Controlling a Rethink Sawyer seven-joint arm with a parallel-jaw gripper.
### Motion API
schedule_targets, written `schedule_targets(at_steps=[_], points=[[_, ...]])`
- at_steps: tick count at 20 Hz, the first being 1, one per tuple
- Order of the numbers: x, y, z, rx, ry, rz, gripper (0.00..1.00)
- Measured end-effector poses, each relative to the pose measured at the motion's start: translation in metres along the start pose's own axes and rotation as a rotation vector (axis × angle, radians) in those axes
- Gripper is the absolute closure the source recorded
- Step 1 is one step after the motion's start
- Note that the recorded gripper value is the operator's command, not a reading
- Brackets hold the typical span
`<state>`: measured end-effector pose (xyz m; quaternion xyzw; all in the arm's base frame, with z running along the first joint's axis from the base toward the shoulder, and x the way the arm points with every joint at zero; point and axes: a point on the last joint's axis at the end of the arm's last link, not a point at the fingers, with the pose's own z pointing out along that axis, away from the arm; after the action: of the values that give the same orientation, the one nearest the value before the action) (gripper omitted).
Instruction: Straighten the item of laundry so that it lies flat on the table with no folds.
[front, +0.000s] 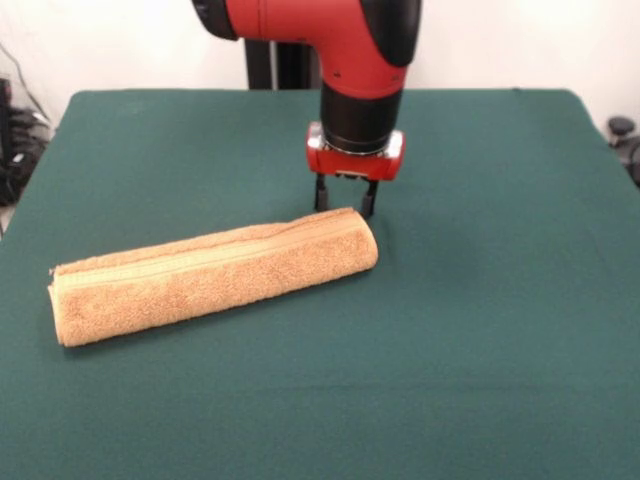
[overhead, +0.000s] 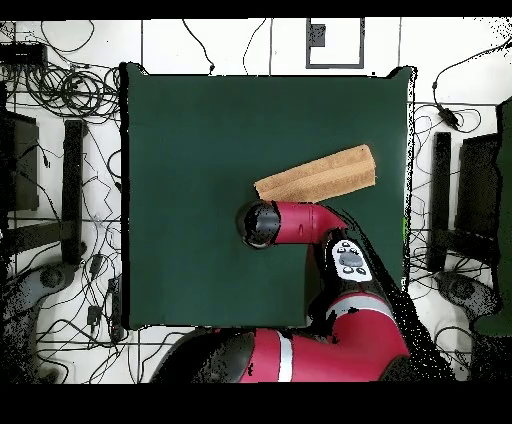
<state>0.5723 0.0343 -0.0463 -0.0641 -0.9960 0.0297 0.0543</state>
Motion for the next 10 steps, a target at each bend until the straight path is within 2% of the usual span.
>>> schedule_targets(at_steps=[10], points=[[-0.0032,0.0003,0.0001,0.002,0.026,0.006,0.0]])
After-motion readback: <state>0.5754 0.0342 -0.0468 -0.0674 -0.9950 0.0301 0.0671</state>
